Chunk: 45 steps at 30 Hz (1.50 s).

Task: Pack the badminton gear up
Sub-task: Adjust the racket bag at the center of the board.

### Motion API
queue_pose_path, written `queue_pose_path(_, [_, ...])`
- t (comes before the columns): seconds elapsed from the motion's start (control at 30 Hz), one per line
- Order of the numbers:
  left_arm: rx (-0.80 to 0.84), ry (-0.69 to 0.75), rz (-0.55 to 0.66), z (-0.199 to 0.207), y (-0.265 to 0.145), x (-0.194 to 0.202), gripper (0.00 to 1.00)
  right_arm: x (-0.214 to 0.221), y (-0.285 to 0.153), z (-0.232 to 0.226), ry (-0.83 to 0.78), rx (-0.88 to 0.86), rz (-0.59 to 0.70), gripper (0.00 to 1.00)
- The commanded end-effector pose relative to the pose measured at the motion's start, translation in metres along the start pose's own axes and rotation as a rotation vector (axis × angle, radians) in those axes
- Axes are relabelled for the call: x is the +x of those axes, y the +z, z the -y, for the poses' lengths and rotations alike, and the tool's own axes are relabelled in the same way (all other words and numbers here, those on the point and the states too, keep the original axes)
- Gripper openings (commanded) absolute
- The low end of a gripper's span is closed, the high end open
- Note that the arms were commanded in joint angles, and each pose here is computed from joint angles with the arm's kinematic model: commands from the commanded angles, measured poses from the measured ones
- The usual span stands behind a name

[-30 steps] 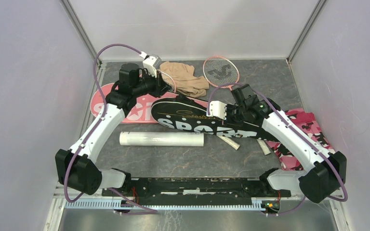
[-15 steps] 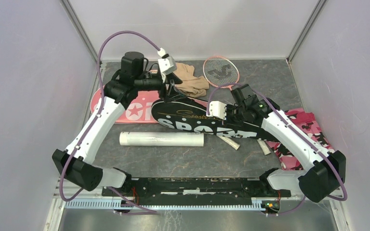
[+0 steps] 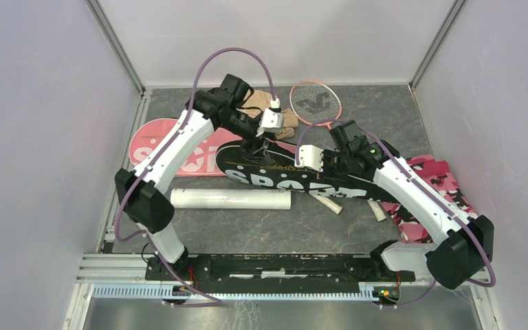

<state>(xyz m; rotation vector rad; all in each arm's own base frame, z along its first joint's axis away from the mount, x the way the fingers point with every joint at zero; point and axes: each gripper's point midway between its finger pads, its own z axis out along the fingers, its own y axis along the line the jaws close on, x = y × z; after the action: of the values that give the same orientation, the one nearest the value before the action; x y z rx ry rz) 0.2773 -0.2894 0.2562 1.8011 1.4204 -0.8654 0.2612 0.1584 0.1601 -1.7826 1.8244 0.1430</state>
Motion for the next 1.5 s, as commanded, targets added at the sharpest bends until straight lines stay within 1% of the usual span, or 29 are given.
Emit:
queue_pose_path(0.0, [0.105, 0.078, -0.066, 0.006, 0.000, 0.005, 0.77, 0.012, -0.007, -0.006, -0.004, -0.014, -0.048, 0.00])
queue_pose_path(0.07, [0.120, 0.072, -0.104, 0.003, 0.000, 0.012, 0.79, 0.011, -0.008, -0.006, -0.006, -0.011, -0.047, 0.00])
queue_pose_path(0.2, [0.093, 0.097, -0.154, -0.006, -0.002, 0.020, 0.82, 0.013, -0.007, -0.008, -0.007, -0.013, -0.049, 0.00])
queue_pose_path(0.43, [0.063, 0.119, -0.257, -0.012, -0.013, 0.038, 0.78, 0.016, -0.007, -0.009, -0.010, -0.009, -0.057, 0.00])
queue_pose_path(0.63, [0.029, 0.090, -0.267, -0.020, -0.027, 0.049, 0.79, 0.017, -0.005, -0.011, -0.011, -0.013, -0.056, 0.00])
queue_pose_path(0.7, [0.037, 0.078, -0.273, -0.018, -0.028, 0.055, 0.78, 0.018, -0.004, -0.011, -0.009, -0.014, -0.055, 0.00])
queue_pose_path(0.87, [0.063, 0.064, -0.279, -0.012, -0.029, 0.060, 0.70, 0.018, -0.003, -0.011, -0.008, -0.014, -0.057, 0.00])
queue_pose_path(0.9, [0.066, 0.066, -0.279, -0.012, -0.029, 0.060, 0.69, 0.018, -0.004, -0.011, -0.010, -0.013, -0.057, 0.00])
queue_pose_path(0.93, [0.067, 0.067, -0.273, -0.012, -0.030, 0.060, 0.70, 0.019, -0.003, -0.011, -0.009, -0.014, -0.059, 0.00])
queue_pose_path(1.03, [0.052, 0.094, -0.246, -0.014, -0.031, 0.052, 0.77, 0.018, -0.003, -0.011, -0.008, -0.019, -0.058, 0.00])
queue_pose_path(1.1, [0.026, 0.120, -0.212, -0.018, -0.032, 0.042, 0.81, 0.018, -0.003, -0.012, -0.004, -0.020, -0.056, 0.00])
queue_pose_path(1.33, [-0.019, 0.260, -0.035, -0.016, -0.028, -0.005, 0.85, 0.019, -0.002, -0.013, 0.000, -0.028, -0.060, 0.00])
queue_pose_path(1.4, [-0.018, 0.281, -0.014, -0.011, -0.023, -0.012, 0.86, 0.018, -0.002, -0.013, 0.000, -0.028, -0.060, 0.00])
queue_pose_path(1.47, [0.000, 0.293, -0.018, -0.005, -0.016, -0.014, 0.86, 0.018, -0.002, -0.013, -0.001, -0.029, -0.060, 0.00])
